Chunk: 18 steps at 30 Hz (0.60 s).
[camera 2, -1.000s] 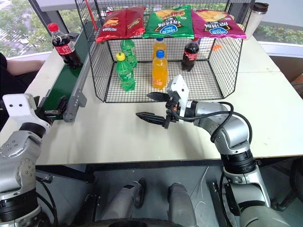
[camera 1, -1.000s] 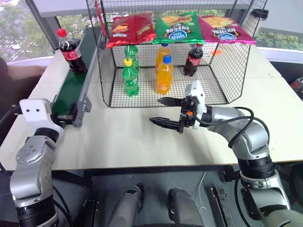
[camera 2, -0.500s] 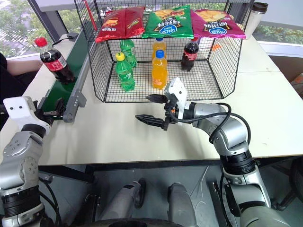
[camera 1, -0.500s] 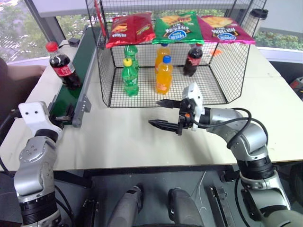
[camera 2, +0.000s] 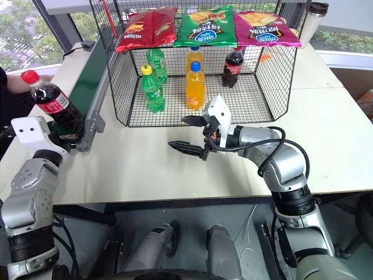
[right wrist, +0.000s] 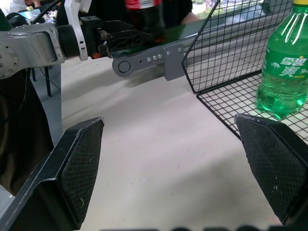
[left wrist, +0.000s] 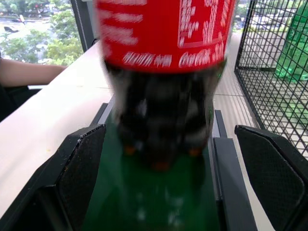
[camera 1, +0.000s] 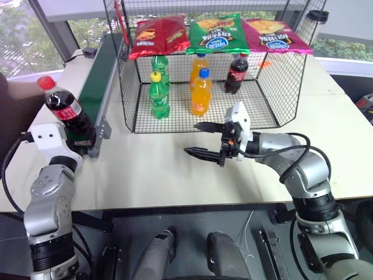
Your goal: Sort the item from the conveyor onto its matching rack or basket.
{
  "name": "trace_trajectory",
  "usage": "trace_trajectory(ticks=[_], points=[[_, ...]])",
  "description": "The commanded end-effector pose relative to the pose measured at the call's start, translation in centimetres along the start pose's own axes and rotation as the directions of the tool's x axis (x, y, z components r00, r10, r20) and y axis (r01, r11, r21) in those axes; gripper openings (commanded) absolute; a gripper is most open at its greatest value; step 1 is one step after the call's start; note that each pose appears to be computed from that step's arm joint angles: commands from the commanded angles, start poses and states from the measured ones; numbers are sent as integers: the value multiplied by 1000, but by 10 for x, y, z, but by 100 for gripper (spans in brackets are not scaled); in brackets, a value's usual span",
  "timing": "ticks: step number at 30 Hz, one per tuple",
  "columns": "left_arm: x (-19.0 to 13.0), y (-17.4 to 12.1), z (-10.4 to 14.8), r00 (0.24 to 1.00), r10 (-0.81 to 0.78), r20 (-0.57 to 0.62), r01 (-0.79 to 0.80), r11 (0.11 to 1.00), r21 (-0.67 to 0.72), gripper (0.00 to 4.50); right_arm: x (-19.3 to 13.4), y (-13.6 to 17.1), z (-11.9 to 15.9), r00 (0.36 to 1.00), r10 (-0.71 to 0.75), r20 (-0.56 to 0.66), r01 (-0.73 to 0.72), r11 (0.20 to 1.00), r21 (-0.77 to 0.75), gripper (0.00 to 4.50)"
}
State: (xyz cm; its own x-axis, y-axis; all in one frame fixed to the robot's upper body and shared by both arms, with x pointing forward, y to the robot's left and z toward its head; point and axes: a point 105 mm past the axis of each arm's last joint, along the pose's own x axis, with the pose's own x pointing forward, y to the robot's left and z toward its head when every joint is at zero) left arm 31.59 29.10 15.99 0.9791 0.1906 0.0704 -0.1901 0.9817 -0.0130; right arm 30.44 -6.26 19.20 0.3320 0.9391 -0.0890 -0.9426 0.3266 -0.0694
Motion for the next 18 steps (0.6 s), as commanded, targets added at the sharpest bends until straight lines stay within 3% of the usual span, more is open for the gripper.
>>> trace_trajectory(ticks=[1, 3, 7, 13, 18], points=[[1, -1, 14, 998, -1, 59, 0, 1000, 20, 450, -1, 1, 8, 1000, 2, 22, -1, 999, -37, 448], [-2, -5, 16, 996, -33, 88, 31, 999, 17, 425, -2, 0, 8, 1000, -3, 21, 4, 999, -38, 450], [-8, -13, 25, 985, -87, 150, 91, 996, -25, 299, -2, -1, 7, 1000, -9, 16, 10, 999, -40, 450], [-5, -26, 57, 959, -177, 222, 208, 970, -124, 298, -2, 0, 8, 1000, -9, 13, 10, 999, -43, 450], [-5, -76, 80, 867, -438, 238, 463, 885, -58, 298, -3, -1, 14, 1000, -9, 29, 10, 999, -43, 450]])
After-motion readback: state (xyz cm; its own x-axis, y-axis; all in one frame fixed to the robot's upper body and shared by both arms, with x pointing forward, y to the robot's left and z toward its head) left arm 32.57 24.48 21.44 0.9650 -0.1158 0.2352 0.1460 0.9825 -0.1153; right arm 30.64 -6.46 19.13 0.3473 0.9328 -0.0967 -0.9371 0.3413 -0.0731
